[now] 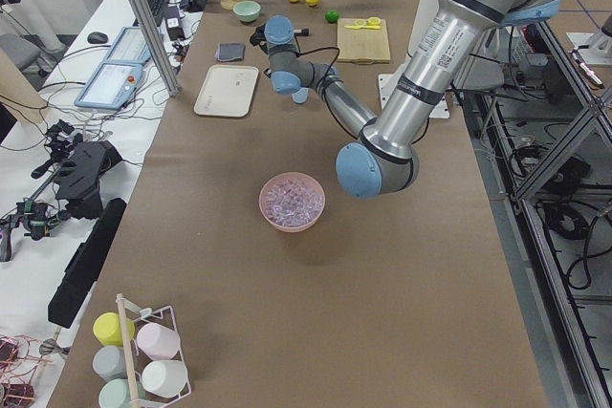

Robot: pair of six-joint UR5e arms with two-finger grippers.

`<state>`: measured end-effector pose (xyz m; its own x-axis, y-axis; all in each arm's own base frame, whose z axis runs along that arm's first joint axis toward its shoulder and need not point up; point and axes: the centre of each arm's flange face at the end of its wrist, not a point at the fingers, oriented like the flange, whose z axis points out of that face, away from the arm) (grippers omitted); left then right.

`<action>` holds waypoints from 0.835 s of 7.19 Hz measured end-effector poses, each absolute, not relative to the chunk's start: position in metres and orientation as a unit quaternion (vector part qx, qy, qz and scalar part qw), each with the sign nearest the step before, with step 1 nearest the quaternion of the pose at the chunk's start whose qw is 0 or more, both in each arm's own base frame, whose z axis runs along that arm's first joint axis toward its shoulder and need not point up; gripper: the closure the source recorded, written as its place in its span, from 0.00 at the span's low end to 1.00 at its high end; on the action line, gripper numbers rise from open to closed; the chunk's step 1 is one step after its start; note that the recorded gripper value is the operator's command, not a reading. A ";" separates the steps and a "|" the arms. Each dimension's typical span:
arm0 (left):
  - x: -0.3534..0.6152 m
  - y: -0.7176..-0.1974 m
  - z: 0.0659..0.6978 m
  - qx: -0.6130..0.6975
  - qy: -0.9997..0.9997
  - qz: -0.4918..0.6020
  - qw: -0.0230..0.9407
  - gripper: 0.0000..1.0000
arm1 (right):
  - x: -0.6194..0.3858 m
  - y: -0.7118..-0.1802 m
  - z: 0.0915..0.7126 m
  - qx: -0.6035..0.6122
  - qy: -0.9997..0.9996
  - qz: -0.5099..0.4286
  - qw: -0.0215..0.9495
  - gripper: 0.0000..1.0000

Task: Mash ice and strawberries in cup
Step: 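Carry the ice cube with the left gripper over the light-blue cup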

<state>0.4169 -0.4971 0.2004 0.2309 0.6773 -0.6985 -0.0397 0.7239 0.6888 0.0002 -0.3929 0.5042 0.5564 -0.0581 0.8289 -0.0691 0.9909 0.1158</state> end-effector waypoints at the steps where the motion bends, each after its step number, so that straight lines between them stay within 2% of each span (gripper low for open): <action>1: 0.441 -0.485 0.194 0.290 0.564 0.236 0.736 1.00 | 0.000 -0.393 0.505 0.067 -0.471 0.004 0.879 0.00; 6: 0.510 -0.462 0.189 0.307 0.542 0.222 0.751 1.00 | 0.000 -0.393 0.504 0.068 -0.472 0.004 0.879 0.00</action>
